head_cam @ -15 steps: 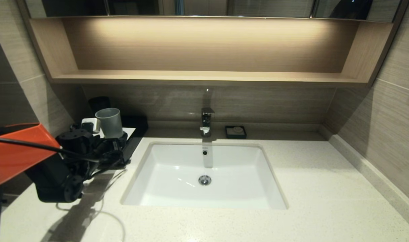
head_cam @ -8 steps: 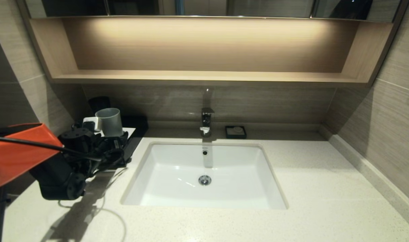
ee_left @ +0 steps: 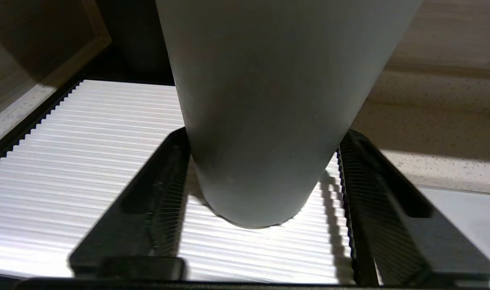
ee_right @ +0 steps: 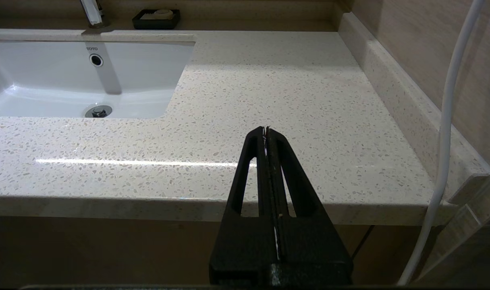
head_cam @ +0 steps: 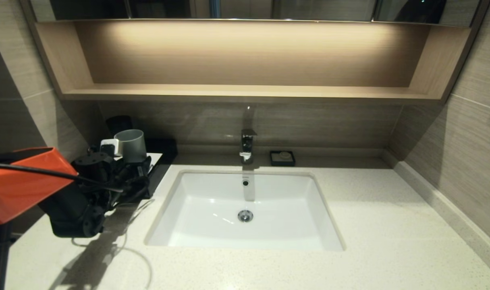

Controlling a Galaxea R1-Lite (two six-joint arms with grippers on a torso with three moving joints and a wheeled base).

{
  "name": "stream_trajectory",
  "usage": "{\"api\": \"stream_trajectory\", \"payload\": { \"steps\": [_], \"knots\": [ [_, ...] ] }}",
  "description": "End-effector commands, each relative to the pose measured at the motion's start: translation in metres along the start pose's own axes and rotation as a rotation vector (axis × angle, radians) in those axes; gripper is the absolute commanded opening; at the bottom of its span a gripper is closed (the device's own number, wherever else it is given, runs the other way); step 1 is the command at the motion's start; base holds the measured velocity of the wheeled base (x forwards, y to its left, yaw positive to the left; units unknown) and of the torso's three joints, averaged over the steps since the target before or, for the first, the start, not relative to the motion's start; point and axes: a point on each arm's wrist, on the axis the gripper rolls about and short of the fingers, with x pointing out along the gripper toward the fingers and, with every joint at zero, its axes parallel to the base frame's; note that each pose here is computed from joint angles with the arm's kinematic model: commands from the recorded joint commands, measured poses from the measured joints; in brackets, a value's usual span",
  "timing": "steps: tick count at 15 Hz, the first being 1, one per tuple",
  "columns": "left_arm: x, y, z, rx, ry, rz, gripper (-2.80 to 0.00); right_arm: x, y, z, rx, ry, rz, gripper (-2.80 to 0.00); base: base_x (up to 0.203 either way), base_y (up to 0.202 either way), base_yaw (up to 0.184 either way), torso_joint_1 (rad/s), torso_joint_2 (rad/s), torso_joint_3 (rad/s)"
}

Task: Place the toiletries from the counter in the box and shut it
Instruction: Pick up the cup

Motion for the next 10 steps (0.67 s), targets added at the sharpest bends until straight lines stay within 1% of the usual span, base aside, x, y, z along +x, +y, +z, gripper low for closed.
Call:
{"api": "stream_trajectory", "payload": {
  "steps": [1,6,10],
  "knots": [
    [0.0022,0.0001,-0.0017,-0.001,-0.006,0.001,-2.8,-0.0001,0.0,0.0,-0.001,-0.002,0.0,-2.8,0.0,0.0,0.0,0.0,0.0,0.0],
    [0.0055,0.0007,-0.0014,-0.002,-0.015,0.002,-2.8,-0.0001,0.0,0.0,-0.001,-0.002,0.0,-2.8,0.0,0.0,0.0,0.0,0.0,0.0],
    [0.0087,0.0012,0.0049,-0.003,-0.048,0.006,-2.8,0.0,0.0,-0.0004,-0.001,0.0,0.0,-2.8,0.0,0.0,0.0,0.0,0.0,0.0]
  ]
}}
